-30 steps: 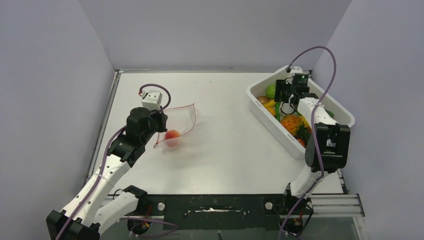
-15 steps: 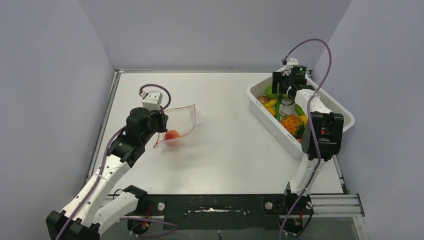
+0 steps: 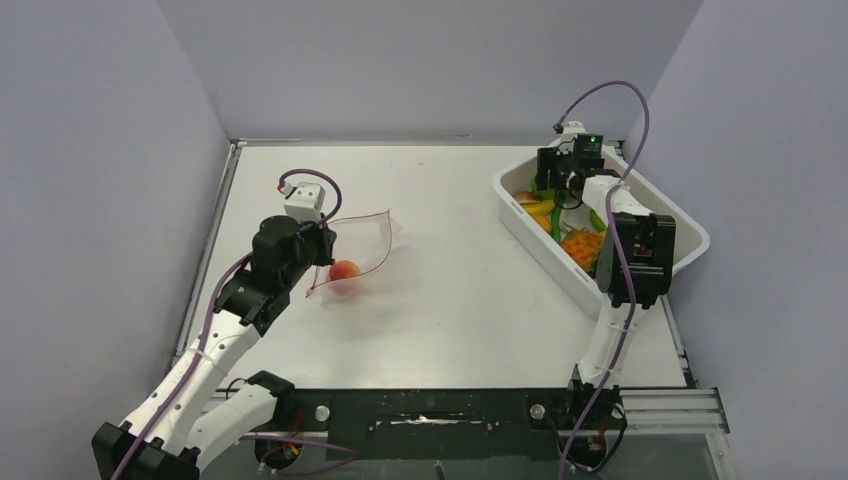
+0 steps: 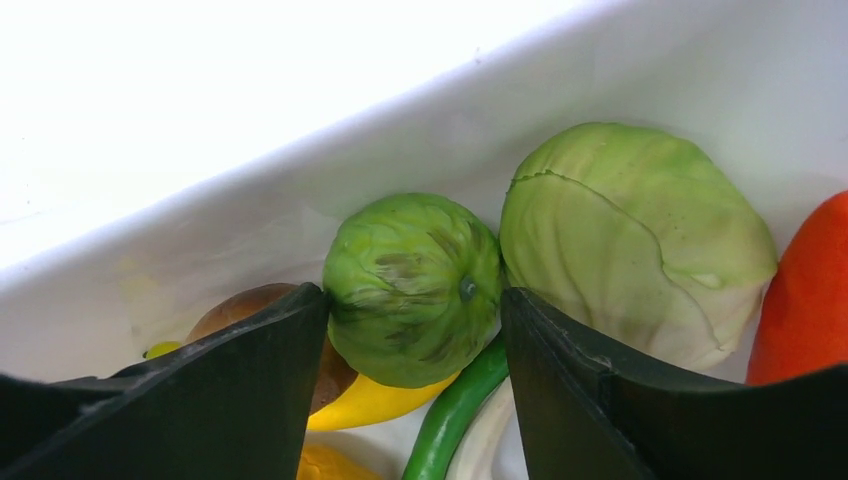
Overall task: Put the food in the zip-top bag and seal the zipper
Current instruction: Pick up the fake vegetable from the bin.
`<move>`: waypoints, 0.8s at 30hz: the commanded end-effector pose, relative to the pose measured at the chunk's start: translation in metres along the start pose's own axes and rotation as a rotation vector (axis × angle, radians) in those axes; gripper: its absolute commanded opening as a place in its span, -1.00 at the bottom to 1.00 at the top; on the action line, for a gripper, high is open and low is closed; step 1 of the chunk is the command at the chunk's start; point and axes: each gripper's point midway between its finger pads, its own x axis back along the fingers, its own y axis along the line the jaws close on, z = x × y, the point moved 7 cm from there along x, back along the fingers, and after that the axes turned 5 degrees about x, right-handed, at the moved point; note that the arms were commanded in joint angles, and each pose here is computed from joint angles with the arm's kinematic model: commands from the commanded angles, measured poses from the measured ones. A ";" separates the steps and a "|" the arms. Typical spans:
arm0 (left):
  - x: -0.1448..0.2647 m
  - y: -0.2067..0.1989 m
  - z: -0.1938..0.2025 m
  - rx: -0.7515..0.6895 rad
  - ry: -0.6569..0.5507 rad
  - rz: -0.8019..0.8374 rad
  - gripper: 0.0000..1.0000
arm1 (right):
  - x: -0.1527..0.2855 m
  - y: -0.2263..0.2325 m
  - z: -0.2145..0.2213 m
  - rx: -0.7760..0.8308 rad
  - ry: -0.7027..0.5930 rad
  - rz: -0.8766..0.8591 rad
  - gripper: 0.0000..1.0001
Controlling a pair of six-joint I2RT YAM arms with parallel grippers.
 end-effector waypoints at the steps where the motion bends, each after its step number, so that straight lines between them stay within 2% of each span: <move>1: 0.004 -0.006 -0.018 -0.003 -0.088 0.036 -1.00 | 0.001 -0.004 -0.023 0.038 -0.072 0.002 0.21; 5: 0.004 -0.006 -0.018 -0.003 -0.089 0.035 -1.00 | 0.000 -0.003 -0.020 0.047 -0.058 -0.002 0.15; 10: 0.004 -0.006 -0.018 -0.003 -0.091 0.036 -1.00 | -0.001 0.000 -0.018 0.056 -0.038 -0.011 0.35; 15: 0.004 -0.006 -0.018 -0.004 -0.090 0.036 -1.00 | -0.008 0.002 -0.015 0.063 -0.005 -0.024 0.37; 24: 0.005 -0.004 -0.019 -0.005 -0.097 0.026 -1.00 | 0.011 -0.003 -0.026 0.065 -0.011 0.051 -0.15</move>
